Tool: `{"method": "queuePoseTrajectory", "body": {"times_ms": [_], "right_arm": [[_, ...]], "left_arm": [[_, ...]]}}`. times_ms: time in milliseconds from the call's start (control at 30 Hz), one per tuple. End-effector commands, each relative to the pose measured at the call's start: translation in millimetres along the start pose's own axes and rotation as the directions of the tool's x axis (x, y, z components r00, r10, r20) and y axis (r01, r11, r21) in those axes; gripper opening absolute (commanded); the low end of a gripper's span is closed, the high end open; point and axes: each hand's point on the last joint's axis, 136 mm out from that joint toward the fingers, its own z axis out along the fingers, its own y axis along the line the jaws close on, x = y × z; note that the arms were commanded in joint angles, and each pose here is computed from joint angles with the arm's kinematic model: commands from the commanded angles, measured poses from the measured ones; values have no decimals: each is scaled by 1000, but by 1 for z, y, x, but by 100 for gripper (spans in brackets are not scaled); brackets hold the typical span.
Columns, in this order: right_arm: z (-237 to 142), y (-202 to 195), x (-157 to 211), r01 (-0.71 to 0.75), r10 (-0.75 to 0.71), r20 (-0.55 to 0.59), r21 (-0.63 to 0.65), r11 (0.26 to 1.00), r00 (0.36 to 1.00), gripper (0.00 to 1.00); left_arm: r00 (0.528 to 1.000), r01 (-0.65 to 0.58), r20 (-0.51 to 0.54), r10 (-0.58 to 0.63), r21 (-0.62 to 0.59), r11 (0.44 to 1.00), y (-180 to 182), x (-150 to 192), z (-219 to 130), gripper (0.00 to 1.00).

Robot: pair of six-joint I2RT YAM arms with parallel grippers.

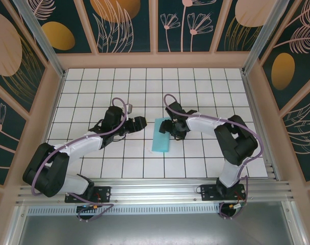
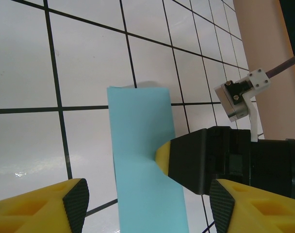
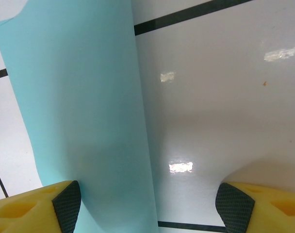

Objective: Fold a paper plane with a square sheet of paper (pick it up from the middle)
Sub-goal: Hold the square sheet of paper at the center of the table.

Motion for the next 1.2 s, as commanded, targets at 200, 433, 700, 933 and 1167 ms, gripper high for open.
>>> {"method": "queuePoseTrajectory", "body": {"times_ms": [200, 433, 700, 933, 1167], "right_arm": [[43, -43, 26, -25, 35, -71, 138, 990, 997, 76], [45, -42, 25, -24, 34, -74, 141, 990, 997, 77], [50, -46, 30, -21, 36, -86, 163, 986, 996, 77], [52, -49, 31, -28, 44, -85, 176, 984, 995, 77], [56, -52, 34, -31, 50, -94, 189, 982, 994, 77]], "left_arm": [[1000, -25, -4, 25, 26, 999, -8, -3, 4, 67], [1000, -22, -8, 22, 27, 999, -8, -3, 5, 65], [998, 32, -58, -29, 46, 998, -5, 3, 23, 41], [989, 66, -131, -64, 13, 998, -2, 14, 53, 9], [984, 78, -158, -76, 9, 997, -4, 19, 67, 6]]}}
